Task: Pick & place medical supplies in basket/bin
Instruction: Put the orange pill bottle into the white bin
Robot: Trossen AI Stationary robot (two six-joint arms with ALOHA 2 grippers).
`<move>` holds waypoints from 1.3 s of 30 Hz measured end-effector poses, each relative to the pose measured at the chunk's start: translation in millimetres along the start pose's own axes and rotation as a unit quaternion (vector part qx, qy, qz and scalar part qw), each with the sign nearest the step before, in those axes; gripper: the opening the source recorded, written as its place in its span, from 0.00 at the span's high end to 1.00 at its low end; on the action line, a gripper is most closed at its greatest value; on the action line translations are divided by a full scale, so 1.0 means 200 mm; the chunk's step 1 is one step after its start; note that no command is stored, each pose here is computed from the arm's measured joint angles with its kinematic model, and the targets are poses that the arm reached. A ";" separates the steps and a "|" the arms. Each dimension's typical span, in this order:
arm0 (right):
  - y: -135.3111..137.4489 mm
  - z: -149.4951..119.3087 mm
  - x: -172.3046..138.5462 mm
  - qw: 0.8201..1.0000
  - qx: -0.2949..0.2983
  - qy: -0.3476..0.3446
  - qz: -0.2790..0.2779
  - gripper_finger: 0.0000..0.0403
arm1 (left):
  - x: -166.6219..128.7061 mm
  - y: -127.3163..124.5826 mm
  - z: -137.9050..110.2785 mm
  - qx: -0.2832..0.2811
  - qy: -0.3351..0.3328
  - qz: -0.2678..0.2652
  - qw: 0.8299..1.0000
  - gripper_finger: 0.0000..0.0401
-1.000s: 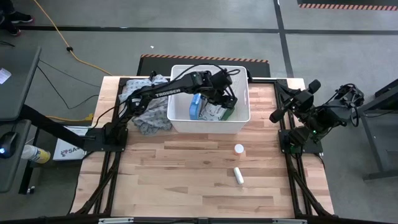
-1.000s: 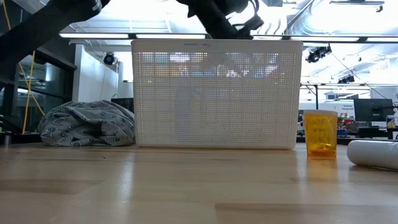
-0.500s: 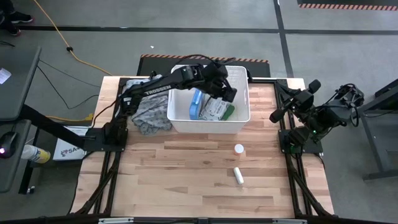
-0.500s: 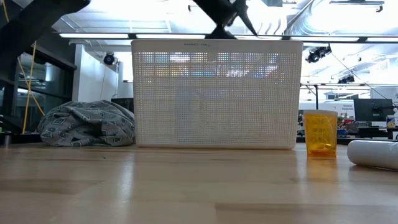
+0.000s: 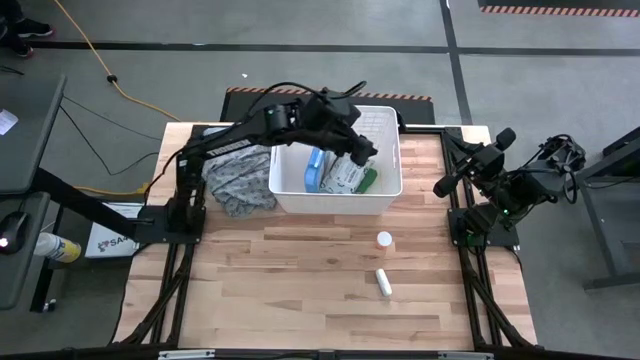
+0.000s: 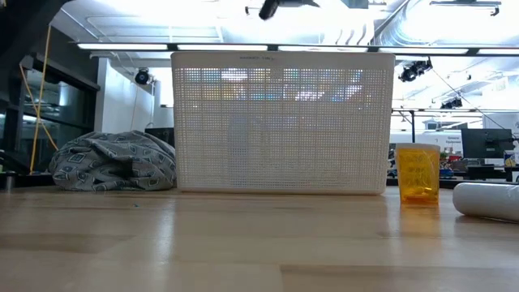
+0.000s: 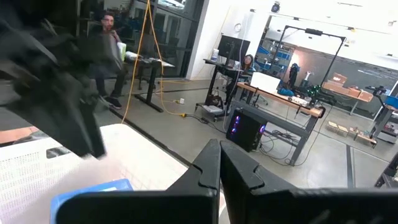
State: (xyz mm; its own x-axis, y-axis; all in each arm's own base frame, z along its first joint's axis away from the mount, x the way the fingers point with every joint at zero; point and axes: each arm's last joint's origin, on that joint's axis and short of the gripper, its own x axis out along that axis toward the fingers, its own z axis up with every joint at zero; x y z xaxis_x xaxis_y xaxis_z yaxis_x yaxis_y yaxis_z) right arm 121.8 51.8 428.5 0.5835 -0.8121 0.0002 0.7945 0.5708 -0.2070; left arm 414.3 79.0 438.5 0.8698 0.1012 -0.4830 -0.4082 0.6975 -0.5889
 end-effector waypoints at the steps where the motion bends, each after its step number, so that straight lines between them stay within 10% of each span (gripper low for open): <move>1: 0.00 0.00 0.00 1.000 0.000 0.000 0.000 1.00 | -0.02 -0.02 -0.01 0.008 -0.002 -0.002 1.000 0.47; 15: 0.01 0.00 -0.03 1.000 0.012 -0.004 0.023 1.00 | -0.32 -0.24 -0.09 0.066 -0.051 -0.026 0.996 0.47; 39: -0.08 0.01 -0.33 0.957 0.097 -0.029 0.273 1.00 | -0.62 -0.42 -0.36 0.134 -0.043 0.041 0.989 0.47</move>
State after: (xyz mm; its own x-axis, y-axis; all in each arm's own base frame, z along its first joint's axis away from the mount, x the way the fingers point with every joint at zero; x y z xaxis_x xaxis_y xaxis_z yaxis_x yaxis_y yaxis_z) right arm 70.9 95.7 433.2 0.9242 -0.3819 0.0000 0.3819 0.9242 -0.0057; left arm 321.6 -44.0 501.0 0.8619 0.2172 -0.4581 -0.4003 0.8461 -0.3521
